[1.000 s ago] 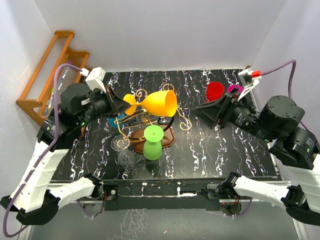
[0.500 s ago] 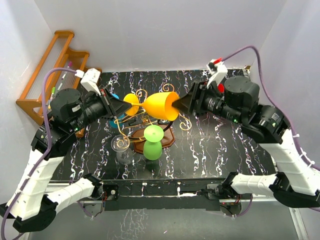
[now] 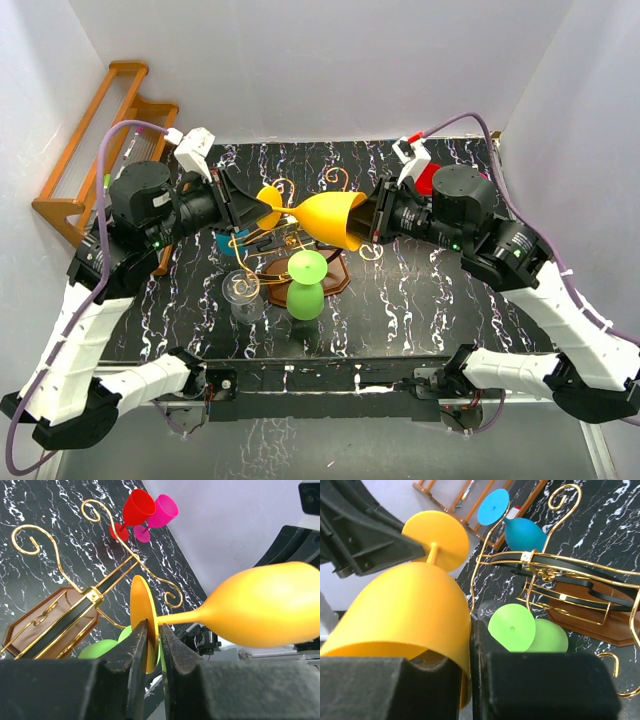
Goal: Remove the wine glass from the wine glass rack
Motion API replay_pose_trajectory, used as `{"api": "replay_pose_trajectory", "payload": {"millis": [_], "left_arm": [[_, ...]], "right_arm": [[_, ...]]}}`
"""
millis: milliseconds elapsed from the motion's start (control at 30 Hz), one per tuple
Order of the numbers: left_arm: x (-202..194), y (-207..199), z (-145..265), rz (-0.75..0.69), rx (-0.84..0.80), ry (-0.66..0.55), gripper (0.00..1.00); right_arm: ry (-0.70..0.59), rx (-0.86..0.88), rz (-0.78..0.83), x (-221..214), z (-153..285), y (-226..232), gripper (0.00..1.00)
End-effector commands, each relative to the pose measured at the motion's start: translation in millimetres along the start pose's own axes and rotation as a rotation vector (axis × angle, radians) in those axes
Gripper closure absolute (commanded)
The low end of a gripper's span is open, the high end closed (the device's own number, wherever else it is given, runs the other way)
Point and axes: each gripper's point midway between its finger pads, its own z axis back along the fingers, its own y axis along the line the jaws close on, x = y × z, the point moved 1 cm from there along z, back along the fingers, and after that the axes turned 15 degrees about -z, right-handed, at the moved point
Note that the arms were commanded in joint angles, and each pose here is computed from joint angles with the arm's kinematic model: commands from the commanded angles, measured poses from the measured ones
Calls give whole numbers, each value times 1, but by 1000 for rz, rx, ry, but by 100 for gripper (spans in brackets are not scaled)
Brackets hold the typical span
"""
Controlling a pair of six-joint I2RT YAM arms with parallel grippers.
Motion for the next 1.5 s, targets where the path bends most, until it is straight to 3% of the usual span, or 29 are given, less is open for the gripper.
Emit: {"api": "replay_pose_trajectory", "payload": {"millis": [0, 100, 133, 267, 433, 733, 933, 1033, 1100, 1233, 1467], "left_arm": [[18, -7, 8, 24, -13, -101, 72], [21, 6, 11, 31, 75, -123, 40], [22, 11, 12, 25, 105, -128, 37], [30, 25, 17, 6, 203, -143, 37], [47, 35, 19, -51, 274, -162, 43], [62, 31, 0, -127, 242, -127, 45], [55, 36, -6, -145, 245, -118, 45], [47, 43, -11, -140, 263, -107, 46], [45, 44, -12, -139, 265, -100, 46], [45, 47, -11, -136, 288, -87, 46], [44, 50, -15, -135, 295, -85, 46]], "right_arm": [[-127, 0, -20, 31, 13, 20, 92], [-272, -54, -26, 61, 42, 26, 92], [-318, -76, -35, 69, 53, 27, 92], [-503, -212, -84, 95, 101, 12, 92], [-642, -566, -92, 103, 151, -45, 92], [-623, -715, -40, 102, 120, -72, 92], [-661, -722, 129, 153, 78, -38, 92], [-640, -770, 202, 204, 51, -59, 92], [-545, -737, 159, 231, 36, -97, 92], [-461, -787, -23, 251, 62, -179, 92], [-351, -771, -101, 211, 94, -192, 92]]}}
